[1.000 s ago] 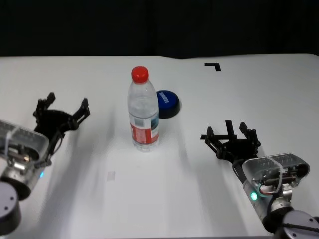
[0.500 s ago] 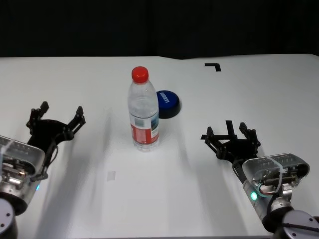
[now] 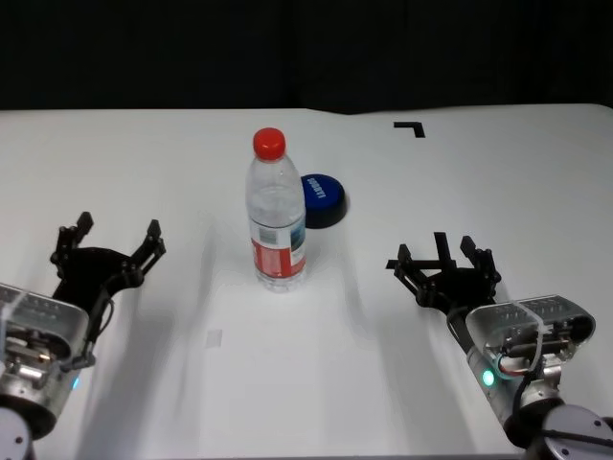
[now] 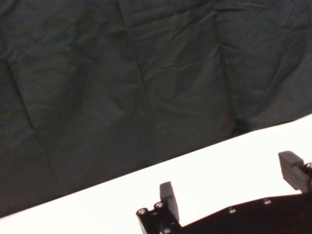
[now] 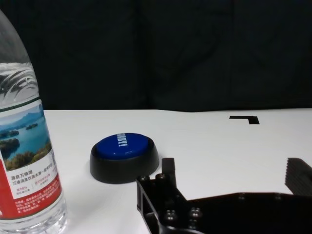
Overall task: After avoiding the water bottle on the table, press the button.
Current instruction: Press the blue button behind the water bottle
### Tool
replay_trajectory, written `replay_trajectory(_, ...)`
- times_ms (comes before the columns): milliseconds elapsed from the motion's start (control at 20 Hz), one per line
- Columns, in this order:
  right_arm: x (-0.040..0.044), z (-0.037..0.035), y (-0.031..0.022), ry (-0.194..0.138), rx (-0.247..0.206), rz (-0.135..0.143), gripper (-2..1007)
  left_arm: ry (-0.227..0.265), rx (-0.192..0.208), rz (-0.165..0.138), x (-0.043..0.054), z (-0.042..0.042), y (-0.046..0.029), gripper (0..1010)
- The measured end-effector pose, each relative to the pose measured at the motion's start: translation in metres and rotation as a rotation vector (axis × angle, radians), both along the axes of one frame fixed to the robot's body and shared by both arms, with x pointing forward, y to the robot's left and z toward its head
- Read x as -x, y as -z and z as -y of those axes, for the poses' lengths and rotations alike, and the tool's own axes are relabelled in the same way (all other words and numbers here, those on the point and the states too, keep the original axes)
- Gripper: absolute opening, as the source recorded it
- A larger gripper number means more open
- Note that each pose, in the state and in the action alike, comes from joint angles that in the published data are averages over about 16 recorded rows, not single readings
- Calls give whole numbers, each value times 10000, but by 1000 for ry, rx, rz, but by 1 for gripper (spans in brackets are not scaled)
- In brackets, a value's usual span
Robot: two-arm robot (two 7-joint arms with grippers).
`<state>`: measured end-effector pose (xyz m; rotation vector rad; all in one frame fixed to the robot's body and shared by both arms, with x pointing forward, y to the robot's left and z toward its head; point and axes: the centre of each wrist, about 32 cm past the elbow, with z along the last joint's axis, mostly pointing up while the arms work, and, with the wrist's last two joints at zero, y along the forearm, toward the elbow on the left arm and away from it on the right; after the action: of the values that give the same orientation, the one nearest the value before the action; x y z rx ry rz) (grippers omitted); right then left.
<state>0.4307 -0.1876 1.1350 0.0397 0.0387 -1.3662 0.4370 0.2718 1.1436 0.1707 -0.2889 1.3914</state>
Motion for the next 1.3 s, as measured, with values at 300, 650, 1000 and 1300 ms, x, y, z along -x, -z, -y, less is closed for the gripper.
replay_trajectory(300, 0, 0, 0, 0, 0, 0, 1003, -2, 7, -5, 84, 65, 18, 1003)
replay_trajectory(650, 0, 0, 0, 0, 0, 0, 1003, 1, 10, -7, 121, 126, 30, 1003)
replay_trajectory(1000, 0, 0, 0, 0, 0, 0, 1003, 3, 9, -7, 122, 146, 32, 1003)
replay_trajectory(1300, 0, 0, 0, 0, 0, 0, 1003, 3, 8, -6, 121, 146, 34, 1003)
